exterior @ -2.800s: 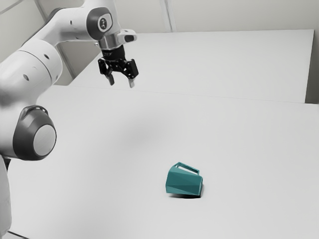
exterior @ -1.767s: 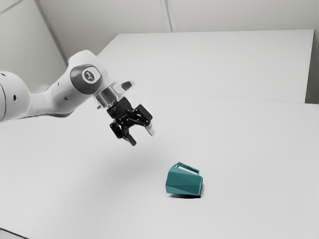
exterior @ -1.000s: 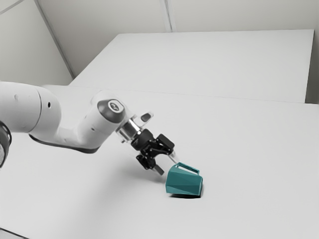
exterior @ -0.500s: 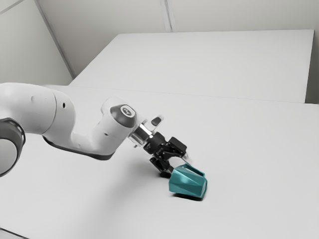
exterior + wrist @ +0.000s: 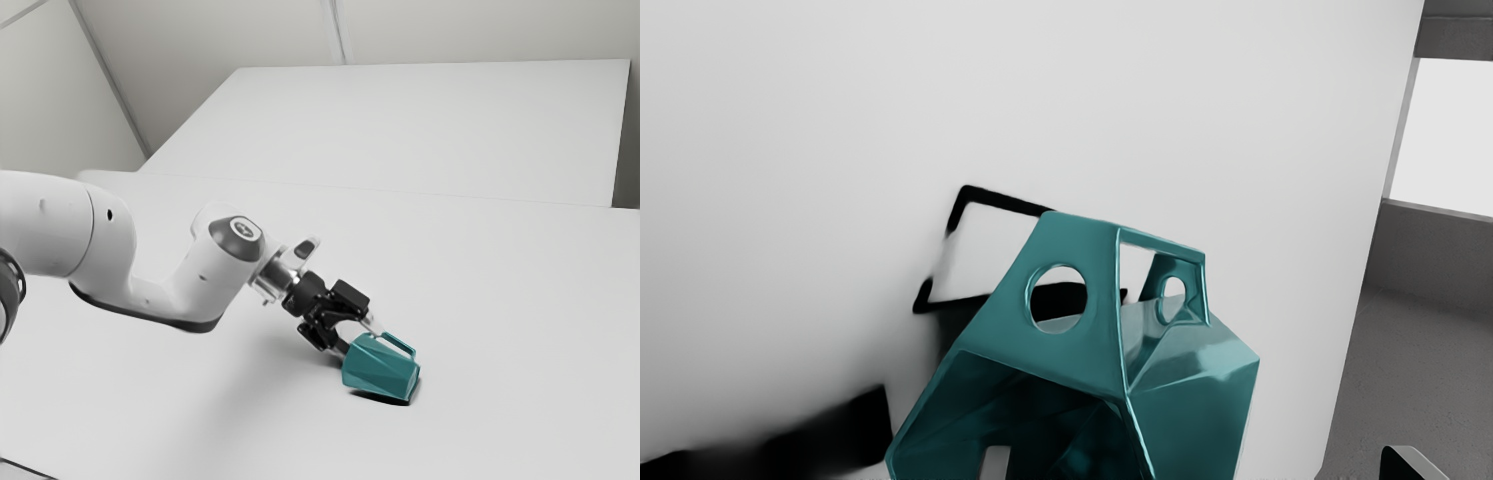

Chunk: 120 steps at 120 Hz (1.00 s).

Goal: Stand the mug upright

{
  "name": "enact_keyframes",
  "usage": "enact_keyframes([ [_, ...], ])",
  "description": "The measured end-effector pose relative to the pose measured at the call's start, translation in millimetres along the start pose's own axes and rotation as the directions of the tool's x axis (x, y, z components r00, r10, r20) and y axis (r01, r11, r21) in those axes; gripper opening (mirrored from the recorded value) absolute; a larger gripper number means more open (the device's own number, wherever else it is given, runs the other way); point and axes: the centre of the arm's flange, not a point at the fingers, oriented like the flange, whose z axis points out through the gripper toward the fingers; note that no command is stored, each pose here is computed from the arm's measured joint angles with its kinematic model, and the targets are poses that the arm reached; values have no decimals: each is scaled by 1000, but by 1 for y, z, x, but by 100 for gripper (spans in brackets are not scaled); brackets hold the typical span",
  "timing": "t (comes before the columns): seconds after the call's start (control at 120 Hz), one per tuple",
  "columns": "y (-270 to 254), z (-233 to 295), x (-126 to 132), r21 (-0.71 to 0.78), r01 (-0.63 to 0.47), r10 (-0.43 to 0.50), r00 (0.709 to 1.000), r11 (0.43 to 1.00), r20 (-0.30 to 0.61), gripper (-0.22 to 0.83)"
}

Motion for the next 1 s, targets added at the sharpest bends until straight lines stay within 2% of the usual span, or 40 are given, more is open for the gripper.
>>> enact_keyframes([
  [0.567, 0, 21, -13, -91, 26, -27, 1000, 995, -14, 61],
  [1.0, -1, 22, -14, -113, 12, -15, 1000, 993, -27, 23],
])
